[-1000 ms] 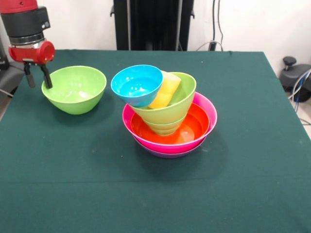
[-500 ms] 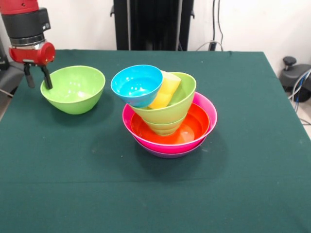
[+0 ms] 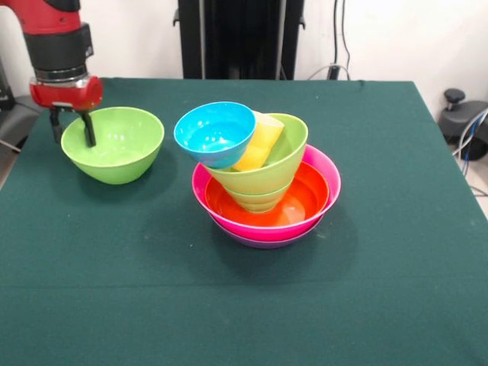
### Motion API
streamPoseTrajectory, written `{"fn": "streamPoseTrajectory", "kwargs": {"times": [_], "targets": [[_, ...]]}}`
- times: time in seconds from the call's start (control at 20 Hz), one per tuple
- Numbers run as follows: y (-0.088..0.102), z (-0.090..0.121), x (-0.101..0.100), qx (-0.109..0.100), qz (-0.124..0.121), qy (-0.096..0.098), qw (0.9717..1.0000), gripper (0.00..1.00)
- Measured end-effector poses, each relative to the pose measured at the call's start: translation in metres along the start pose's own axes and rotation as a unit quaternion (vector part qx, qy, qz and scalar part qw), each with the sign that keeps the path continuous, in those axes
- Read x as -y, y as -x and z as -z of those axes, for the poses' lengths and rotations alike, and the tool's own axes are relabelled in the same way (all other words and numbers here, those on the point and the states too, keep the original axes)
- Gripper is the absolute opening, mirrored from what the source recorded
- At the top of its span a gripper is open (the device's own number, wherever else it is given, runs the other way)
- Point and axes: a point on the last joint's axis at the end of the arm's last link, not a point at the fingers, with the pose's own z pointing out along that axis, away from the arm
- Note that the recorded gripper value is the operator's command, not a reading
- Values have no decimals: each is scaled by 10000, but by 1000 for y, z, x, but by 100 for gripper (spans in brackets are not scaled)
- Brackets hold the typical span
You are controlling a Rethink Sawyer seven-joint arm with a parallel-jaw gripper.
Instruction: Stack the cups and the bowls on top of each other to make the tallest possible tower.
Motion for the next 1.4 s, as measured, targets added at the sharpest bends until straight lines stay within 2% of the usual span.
{"fn": "streamPoseTrajectory", "kwargs": {"times": [0.2,0.25,0.65,1.2,1.4], "targets": [[-9,-12,-11,-35,91,81,9999,100],[-11,-15,-13,2,41,143,9999,0],[0,-7,-19,231,54,175,9996,0],[-1,-8,-19,272,63,164,9995,0],[2,0,-23,258,5,184,9995,0]]}}
